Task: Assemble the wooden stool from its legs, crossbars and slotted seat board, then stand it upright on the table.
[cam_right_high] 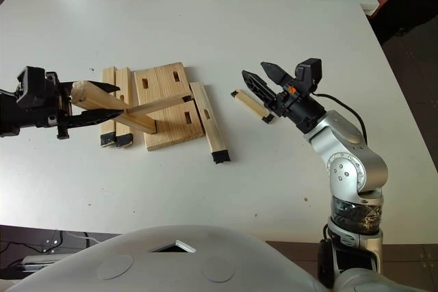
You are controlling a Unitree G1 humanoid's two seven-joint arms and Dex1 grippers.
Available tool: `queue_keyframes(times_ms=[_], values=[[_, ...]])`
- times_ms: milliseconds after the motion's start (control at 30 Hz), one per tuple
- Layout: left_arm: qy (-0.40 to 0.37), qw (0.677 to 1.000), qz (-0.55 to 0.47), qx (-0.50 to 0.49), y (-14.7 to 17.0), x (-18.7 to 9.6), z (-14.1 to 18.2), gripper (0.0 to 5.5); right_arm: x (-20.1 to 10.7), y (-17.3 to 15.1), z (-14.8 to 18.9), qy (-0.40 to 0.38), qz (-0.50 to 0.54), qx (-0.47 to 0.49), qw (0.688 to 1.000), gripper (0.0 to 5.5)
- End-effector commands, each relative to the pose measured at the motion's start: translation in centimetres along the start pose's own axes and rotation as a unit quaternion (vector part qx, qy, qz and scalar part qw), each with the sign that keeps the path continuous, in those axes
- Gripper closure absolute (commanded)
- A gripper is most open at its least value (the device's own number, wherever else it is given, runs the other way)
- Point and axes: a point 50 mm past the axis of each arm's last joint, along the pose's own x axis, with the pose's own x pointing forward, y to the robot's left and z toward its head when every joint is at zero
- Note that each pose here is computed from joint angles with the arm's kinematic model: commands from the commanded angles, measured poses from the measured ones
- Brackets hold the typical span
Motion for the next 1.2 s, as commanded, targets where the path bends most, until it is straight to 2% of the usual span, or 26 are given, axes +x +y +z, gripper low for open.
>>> queue_keyframes(times_ms=[33,267,433,500,533,633,733,833,933,1033,1067,1200], values=[[0.111,0.986,-0.025,-0.124,-2.5,1.4,-7.4,3.46,1.2,0.5,-0.4,0.018,0.023,0.017,0.999,2.11],[0.101,0.991,-0.043,-0.081,-0.1,1.5,-6.2,3.46,1.6,0.2,-0.4,0.030,0.025,0.021,0.999,2.11],[0.057,0.998,-0.013,-0.038,2.4,1.7,-4.1,3.46,1.7,0.0,-0.6,0.030,0.021,0.023,0.999,2.11],[0.056,0.998,-0.010,-0.027,2.7,1.3,-3.3,3.46,1.6,-0.1,-0.6,0.028,0.015,0.025,0.999,2.11],[0.055,0.998,-0.009,-0.023,2.7,1.1,-2.9,3.10,1.5,-0.2,-0.7,0.026,0.011,0.027,0.999,2.11],[0.048,0.999,0.003,-0.021,2.2,0.0,-1.5,2.74,1.5,-0.6,-0.8,0.025,0.006,0.033,0.999,2.11],[0.067,0.997,0.016,-0.031,0.8,-1.2,-0.9,2.64,1.7,-1.0,-1.0,0.028,0.009,0.046,0.999,2.11],[0.084,0.996,-0.020,-0.035,1.7,-1.3,-0.6,2.64,-0.4,-0.7,-1.6,0.009,-0.043,0.048,0.998,2.11],[0.123,0.991,0.011,-0.058,2.2,-3.3,-1.6,2.64,-0.9,-0.5,-1.8,-0.003,-0.066,0.050,0.997,2.11],[0.187,0.962,0.173,-0.097,3.3,-5.0,-5.8,2.64,-1.0,-0.4,-1.8,-0.024,-0.097,0.050,0.994,2.11],[0.207,0.939,0.245,-0.125,3.4,-5.0,-7.8,2.64,-1.0,-0.5,-1.8,-0.032,-0.111,0.052,0.992,2.11],[0.188,0.893,0.350,-0.210,1.5,-2.4,-11.1,2.64,-0.9,-0.5,-2.1,-0.045,-0.138,0.062,0.988,2.11]])
